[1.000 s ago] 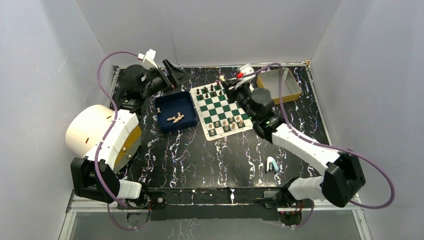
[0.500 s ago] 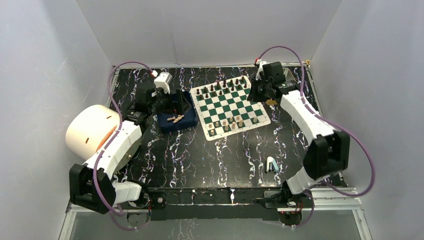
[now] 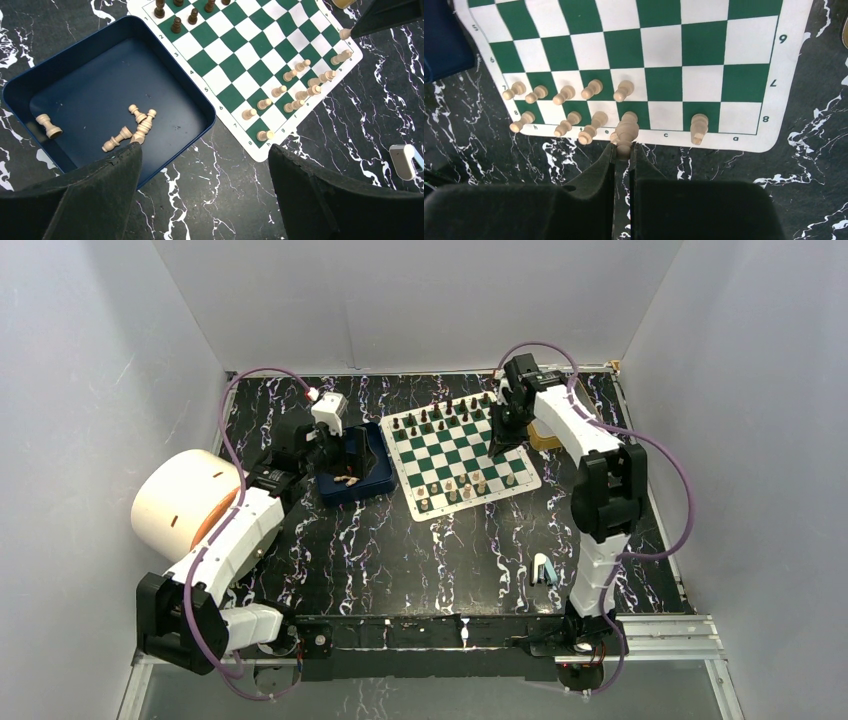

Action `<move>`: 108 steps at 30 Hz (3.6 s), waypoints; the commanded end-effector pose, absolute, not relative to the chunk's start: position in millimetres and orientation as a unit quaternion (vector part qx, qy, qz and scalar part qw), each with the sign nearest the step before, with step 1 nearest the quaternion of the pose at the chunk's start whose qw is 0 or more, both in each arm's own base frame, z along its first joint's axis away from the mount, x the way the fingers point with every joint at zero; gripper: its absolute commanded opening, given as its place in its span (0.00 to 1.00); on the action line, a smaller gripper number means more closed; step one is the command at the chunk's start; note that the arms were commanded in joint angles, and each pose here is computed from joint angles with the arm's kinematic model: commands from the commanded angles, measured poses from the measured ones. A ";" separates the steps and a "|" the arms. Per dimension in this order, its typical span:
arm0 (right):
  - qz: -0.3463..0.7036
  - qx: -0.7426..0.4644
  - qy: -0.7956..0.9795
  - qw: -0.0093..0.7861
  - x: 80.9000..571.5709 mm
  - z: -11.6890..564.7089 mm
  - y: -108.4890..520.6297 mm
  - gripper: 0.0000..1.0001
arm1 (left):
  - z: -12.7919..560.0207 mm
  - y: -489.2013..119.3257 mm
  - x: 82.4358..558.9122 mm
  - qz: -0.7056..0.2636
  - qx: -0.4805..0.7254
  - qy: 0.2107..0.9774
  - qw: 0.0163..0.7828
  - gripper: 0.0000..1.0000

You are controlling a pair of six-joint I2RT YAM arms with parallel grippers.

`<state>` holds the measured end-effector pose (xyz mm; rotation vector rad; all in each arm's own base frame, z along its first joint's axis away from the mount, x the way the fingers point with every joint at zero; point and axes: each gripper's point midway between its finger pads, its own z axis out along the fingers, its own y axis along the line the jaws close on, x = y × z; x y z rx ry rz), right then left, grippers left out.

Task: Set up the chess pieces on the board
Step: Place the chess piece on the chessboard.

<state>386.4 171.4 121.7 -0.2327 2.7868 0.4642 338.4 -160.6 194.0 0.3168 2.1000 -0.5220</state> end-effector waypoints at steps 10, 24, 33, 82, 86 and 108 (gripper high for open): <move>0.123 -0.076 0.986 0.082 390.5 85.3 161.4 0.13 | 210.4 -152.5 337.4 -0.189 0.132 0.842 0.487 0.94; 0.106 -0.054 0.990 0.078 403.7 65.3 162.3 0.19 | 209.1 -149.7 337.8 -0.182 0.128 0.846 0.485 0.94; 0.088 -0.056 0.992 0.071 406.3 55.2 169.4 0.22 | 211.1 -149.3 337.1 -0.182 0.128 0.844 0.487 0.94; 0.078 -0.062 0.994 0.035 396.5 33.9 174.2 0.31 | 202.9 -152.3 338.1 -0.183 0.131 0.851 0.475 0.95; 0.084 -0.064 0.994 0.036 396.3 35.7 176.4 0.31 | 201.8 -153.3 338.4 -0.184 0.131 0.851 0.474 0.94; 0.089 -0.068 0.993 0.033 391.1 38.6 177.7 0.30 | 198.2 -155.7 339.0 -0.189 0.130 0.853 0.469 0.95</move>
